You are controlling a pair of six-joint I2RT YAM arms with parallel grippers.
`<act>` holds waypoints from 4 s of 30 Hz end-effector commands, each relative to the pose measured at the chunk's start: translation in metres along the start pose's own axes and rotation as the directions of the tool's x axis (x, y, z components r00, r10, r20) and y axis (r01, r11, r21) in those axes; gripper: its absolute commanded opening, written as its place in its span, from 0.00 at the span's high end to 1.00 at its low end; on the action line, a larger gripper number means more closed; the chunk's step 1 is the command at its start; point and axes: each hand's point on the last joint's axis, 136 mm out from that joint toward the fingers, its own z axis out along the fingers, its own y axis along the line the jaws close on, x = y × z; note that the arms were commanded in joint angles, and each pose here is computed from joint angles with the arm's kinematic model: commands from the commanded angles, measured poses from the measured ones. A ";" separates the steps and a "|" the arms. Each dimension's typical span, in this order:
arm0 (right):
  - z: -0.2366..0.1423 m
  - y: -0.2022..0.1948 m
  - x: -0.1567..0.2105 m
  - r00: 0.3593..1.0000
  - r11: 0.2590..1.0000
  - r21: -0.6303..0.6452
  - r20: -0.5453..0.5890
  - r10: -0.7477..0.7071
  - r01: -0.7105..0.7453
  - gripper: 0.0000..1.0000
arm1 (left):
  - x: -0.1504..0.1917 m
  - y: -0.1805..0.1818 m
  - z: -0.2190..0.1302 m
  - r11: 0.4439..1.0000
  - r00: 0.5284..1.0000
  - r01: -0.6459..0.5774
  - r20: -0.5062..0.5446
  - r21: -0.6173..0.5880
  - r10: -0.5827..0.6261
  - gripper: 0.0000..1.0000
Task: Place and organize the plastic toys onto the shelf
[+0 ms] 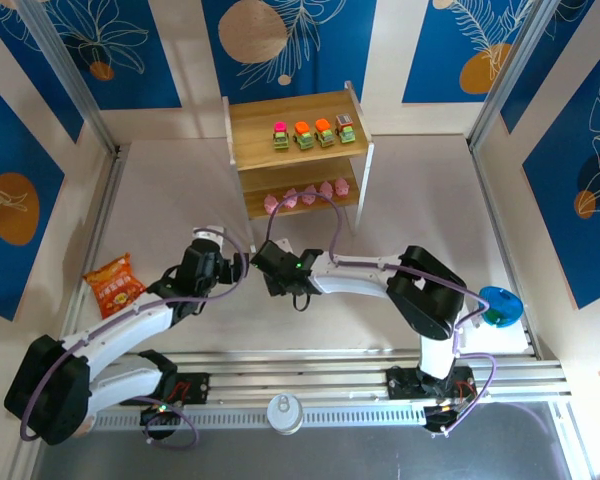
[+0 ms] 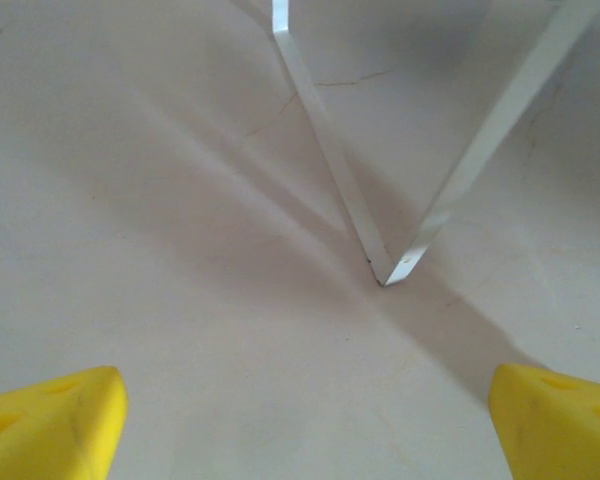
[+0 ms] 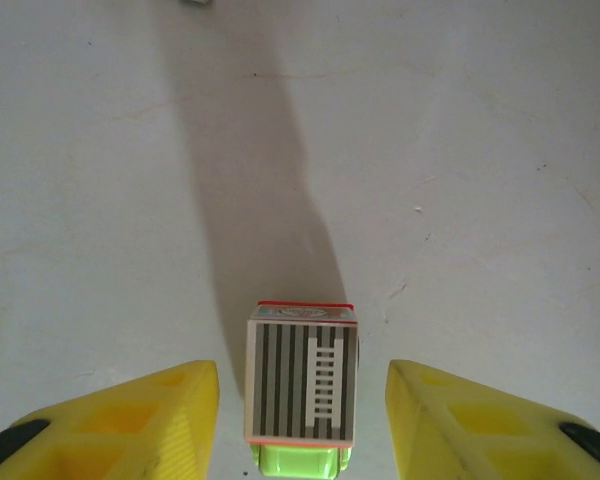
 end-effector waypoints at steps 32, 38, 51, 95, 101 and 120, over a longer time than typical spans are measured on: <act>-0.022 0.002 -0.019 0.999 0.999 0.022 0.003 -0.039 0.039 0.74 | 0.007 -0.006 0.016 0.991 0.995 0.087 -0.064 0.104 -0.080 0.09; -0.061 -0.005 -0.039 0.998 0.999 0.027 0.048 -0.037 0.036 0.75 | 0.006 -0.012 0.016 0.988 0.996 0.080 -0.060 0.134 -0.072 0.10; -0.161 -0.005 -0.098 0.980 0.999 -0.021 0.196 -0.044 0.049 0.75 | 0.003 -0.024 0.014 0.981 0.998 0.055 -0.046 0.188 -0.047 0.10; -0.274 0.006 -0.284 0.810 0.994 -0.050 0.584 -0.047 0.094 0.76 | -0.003 -0.055 0.008 0.967 0.997 -0.072 0.001 0.244 0.074 0.10; -0.264 0.006 -0.300 0.789 0.995 -0.042 0.613 -0.045 0.090 0.75 | -0.002 -0.054 0.008 0.968 0.997 -0.072 -0.001 0.241 0.074 0.10; -0.225 -0.010 -0.311 0.820 0.998 -0.029 0.572 -0.027 0.053 0.74 | -0.002 -0.056 0.011 0.967 0.997 -0.069 -0.008 0.245 0.073 0.10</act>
